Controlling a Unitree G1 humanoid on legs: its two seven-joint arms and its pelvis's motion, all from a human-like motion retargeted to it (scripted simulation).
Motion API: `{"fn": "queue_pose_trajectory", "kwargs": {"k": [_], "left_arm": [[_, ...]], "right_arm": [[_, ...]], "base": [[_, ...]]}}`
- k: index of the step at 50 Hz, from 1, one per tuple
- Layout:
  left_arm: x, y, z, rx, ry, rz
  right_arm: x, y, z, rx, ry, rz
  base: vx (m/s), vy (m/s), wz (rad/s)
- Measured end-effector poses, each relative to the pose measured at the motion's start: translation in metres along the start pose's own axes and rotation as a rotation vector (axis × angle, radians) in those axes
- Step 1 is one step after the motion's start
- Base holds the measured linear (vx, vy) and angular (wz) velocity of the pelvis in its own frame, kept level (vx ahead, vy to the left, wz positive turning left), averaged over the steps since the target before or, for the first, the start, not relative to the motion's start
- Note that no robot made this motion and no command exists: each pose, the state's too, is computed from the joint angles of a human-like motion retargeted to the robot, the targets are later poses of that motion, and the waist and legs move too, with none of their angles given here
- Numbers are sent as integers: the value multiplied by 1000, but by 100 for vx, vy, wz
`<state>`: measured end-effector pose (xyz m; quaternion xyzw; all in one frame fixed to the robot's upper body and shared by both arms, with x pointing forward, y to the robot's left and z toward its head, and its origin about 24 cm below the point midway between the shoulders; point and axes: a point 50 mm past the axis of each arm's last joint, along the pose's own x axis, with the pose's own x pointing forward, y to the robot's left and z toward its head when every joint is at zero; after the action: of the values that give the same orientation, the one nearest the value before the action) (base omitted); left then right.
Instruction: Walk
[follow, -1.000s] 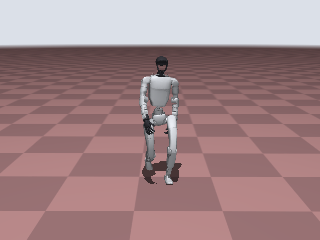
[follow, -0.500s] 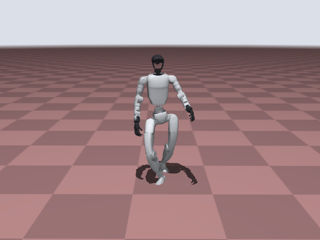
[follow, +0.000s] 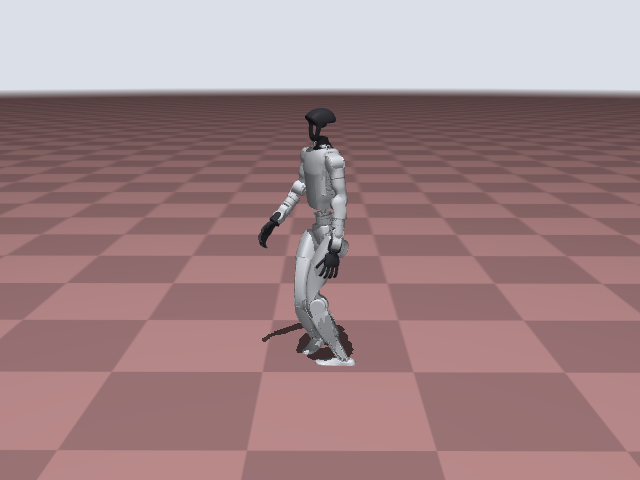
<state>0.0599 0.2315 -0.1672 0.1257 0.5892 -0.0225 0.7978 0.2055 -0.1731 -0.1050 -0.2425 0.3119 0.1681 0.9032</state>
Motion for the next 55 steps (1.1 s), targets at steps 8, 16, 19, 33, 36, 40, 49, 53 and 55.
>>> {"fn": "queue_pose_trajectory", "kwargs": {"k": [8, 16, 19, 33, 36, 40, 49, 53, 55], "left_arm": [[-8, 62, -4, -37, 46, 223], [-23, 126, 33, -117, -95, 411], [-22, 122, 47, -99, -152, 394], [7, -14, 94, 117, -226, -119], [7, -26, 107, 140, -251, -162], [7, -29, 111, 130, -254, -155], [9, -7, 89, 64, -193, -49], [8, 8, 81, 27, -172, 5], [8, 13, 77, 11, -160, 31]], "right_arm": [[-11, -16, -41, -3, 176, -90], [-41, -10, -95, 57, 380, -94], [-47, -3, -105, 76, 413, -76], [-42, 13, -103, 155, 421, 81], [-44, -3, -107, 175, 449, 44], [-54, -28, -119, 191, 504, -38], [-71, -47, -135, 172, 572, -151], [-72, -43, -136, 148, 573, -144], [-72, -40, -137, 139, 571, -139]], "base": [[-5, 26, -364], [-14, 10, -320], [-22, 4, -247], [-9, -12, -197], [6, -16, -265], [16, -8, -208], [23, 4, -70], [28, 13, -7], [24, 13, 1]]}}
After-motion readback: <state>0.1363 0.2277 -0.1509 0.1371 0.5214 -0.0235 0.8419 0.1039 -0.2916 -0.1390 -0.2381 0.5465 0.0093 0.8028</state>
